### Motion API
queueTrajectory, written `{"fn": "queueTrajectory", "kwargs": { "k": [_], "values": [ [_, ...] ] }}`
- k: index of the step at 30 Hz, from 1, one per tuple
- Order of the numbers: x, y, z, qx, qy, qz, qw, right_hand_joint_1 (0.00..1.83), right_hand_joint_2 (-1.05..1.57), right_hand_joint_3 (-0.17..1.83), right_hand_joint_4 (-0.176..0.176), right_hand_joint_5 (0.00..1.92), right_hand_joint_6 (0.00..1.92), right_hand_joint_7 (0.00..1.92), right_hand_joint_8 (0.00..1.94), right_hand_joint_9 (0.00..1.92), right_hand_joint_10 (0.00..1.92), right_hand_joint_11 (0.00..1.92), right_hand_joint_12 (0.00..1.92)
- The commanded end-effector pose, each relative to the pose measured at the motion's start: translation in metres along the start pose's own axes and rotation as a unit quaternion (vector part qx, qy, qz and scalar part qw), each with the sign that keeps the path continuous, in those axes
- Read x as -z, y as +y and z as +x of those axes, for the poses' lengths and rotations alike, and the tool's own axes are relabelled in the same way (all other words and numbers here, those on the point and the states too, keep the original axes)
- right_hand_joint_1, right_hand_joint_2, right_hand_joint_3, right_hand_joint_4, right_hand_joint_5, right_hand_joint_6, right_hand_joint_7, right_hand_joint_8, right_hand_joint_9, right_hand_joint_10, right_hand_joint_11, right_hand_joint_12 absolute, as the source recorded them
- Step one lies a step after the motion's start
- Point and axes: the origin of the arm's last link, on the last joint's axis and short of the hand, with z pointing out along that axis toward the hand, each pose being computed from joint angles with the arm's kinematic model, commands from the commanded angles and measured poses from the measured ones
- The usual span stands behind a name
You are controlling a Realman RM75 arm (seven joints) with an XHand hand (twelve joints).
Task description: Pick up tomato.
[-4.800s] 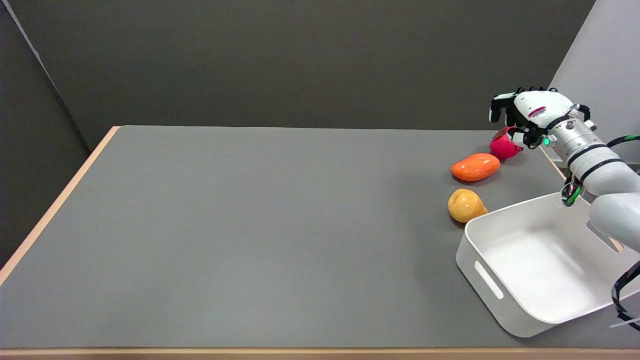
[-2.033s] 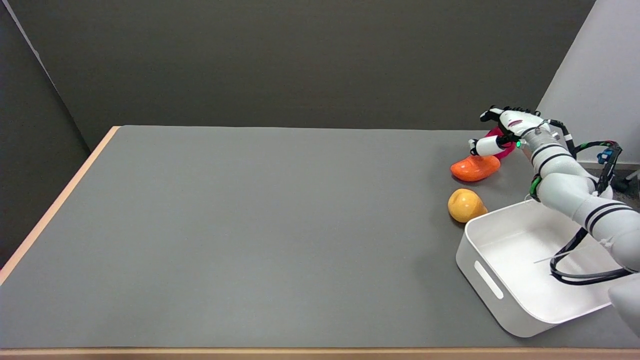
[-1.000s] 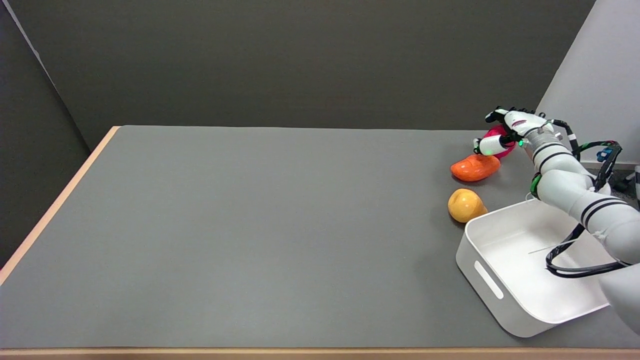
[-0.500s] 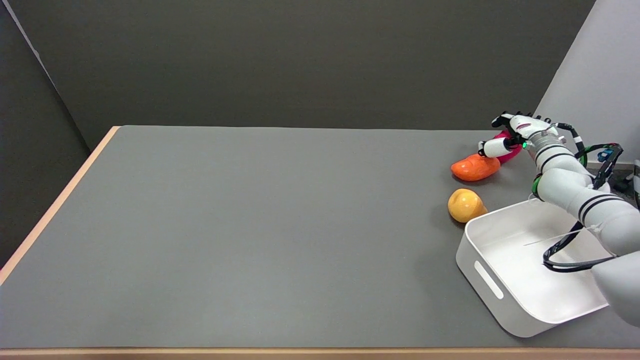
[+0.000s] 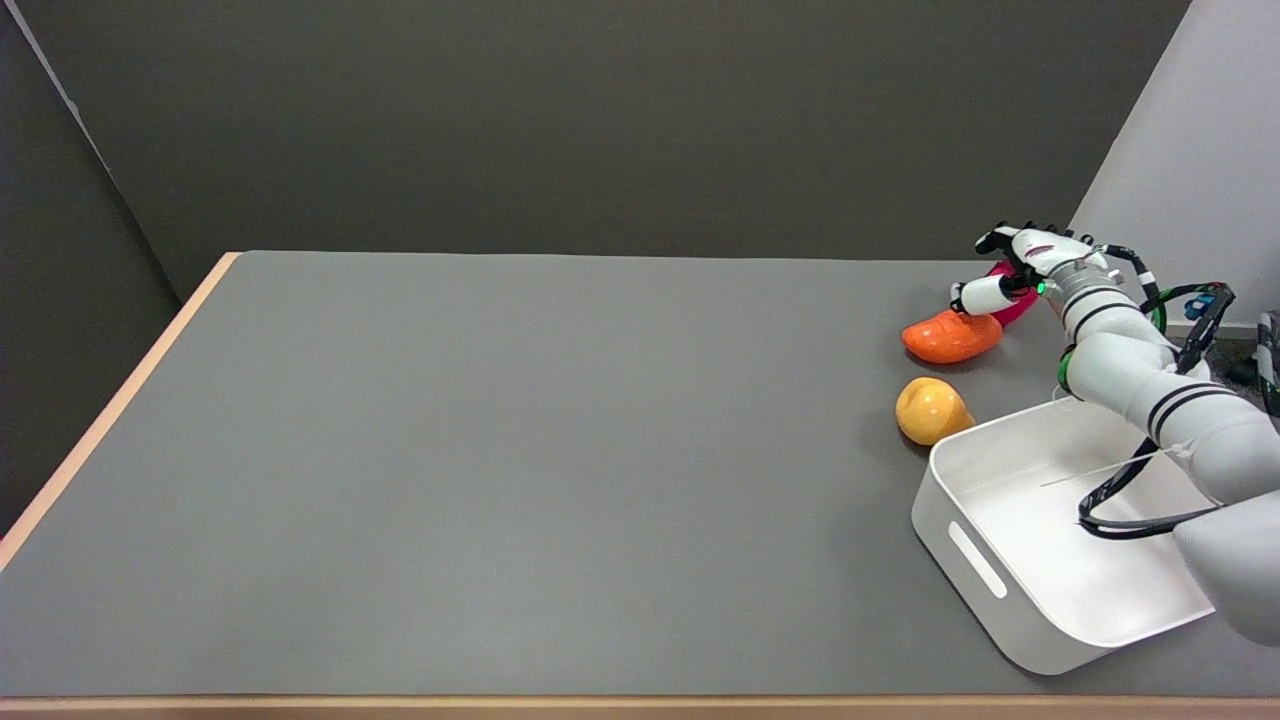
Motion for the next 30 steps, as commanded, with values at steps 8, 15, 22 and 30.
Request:
{"fn": "queueTrajectory", "kwargs": {
  "k": [8, 15, 22, 30],
  "values": [
    [0.006, 0.001, -0.019, 0.020, -0.022, 0.007, 1.000, 0.72, 0.60, 0.97, 0.135, 0.28, 0.58, 0.27, 0.32, 0.19, 0.64, 0.15, 1.30],
    [0.008, 0.005, -0.024, 0.026, -0.026, 0.006, 0.999, 0.93, 0.61, 1.01, 0.148, 0.32, 0.66, 0.30, 0.33, 0.24, 0.69, 0.25, 1.41],
    [0.009, 0.004, -0.023, 0.030, -0.022, 0.008, 0.999, 1.06, 0.67, 1.01, 0.171, 0.37, 0.83, 0.35, 0.38, 0.32, 0.77, 0.40, 1.55],
    [0.009, -0.004, -0.012, 0.031, 0.005, 0.022, 0.999, 1.12, 0.88, 0.94, 0.160, 0.43, 1.13, 0.59, 0.77, 0.55, 1.08, 0.59, 1.66]
  ]
}}
